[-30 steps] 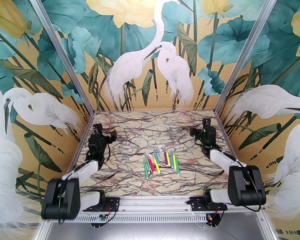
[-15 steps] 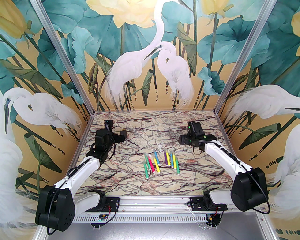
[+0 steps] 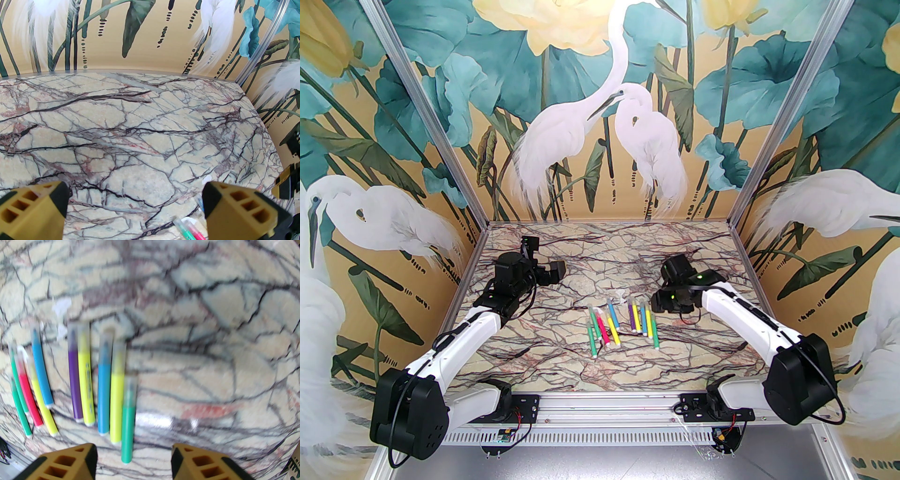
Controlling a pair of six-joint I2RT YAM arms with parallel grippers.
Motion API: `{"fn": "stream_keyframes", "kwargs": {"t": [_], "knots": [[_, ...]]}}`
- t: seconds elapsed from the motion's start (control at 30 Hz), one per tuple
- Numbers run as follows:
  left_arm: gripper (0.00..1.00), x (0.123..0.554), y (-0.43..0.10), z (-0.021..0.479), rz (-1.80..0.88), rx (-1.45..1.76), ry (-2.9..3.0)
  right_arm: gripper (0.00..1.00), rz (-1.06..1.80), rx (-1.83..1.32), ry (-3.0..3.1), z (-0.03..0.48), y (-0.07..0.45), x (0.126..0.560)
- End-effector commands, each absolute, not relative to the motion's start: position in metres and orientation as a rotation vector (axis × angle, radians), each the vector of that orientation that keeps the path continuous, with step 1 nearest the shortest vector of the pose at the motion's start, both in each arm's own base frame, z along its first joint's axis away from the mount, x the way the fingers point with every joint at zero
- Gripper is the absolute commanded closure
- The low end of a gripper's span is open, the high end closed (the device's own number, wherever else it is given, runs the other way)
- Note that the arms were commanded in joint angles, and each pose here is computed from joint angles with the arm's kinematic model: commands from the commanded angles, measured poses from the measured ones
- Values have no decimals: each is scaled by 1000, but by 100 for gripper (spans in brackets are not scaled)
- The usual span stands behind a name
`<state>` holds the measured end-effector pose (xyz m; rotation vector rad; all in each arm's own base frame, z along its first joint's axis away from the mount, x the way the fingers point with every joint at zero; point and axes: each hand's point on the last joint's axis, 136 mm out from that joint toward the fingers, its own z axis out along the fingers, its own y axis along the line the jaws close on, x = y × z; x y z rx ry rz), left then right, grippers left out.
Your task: Open the pen caps
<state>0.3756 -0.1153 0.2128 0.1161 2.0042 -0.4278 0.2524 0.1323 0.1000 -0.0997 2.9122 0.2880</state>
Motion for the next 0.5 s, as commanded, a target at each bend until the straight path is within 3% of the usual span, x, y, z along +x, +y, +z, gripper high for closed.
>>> {"fn": "stream_keyframes", "kwargs": {"t": [0.0,0.47], "knots": [[0,373,-120,215,-454,127,2008,48,280,-55,3010,81,133,233],[0,367,-130,222,-514,179,1981,59,279,-78,3106,39,146,221]]}}
